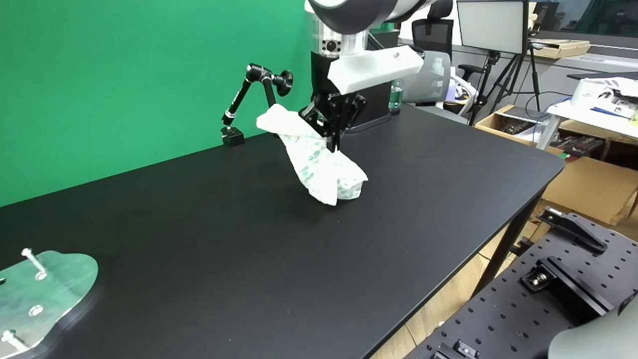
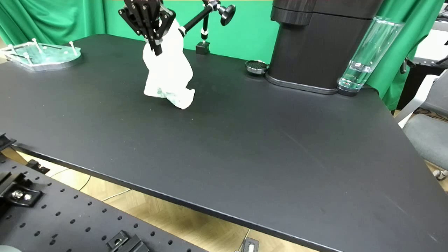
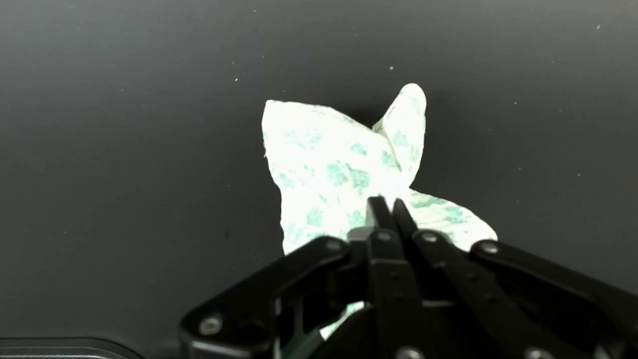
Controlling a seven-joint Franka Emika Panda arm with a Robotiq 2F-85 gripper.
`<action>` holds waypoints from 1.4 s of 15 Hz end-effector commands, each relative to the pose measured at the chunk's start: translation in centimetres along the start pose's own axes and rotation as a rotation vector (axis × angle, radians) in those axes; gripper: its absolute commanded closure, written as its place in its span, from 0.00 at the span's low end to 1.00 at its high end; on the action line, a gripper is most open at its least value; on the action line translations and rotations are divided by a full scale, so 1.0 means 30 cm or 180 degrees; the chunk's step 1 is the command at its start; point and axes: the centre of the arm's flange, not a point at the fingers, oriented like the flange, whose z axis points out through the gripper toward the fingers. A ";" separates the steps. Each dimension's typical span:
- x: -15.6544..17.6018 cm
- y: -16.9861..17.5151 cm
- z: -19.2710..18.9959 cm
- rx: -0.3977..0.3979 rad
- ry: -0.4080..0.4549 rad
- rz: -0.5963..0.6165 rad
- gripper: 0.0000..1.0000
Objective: Remove the white cloth from the black stand
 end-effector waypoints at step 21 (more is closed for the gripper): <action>0.010 -0.191 0.086 -0.0213 -0.0112 -0.0764 0.59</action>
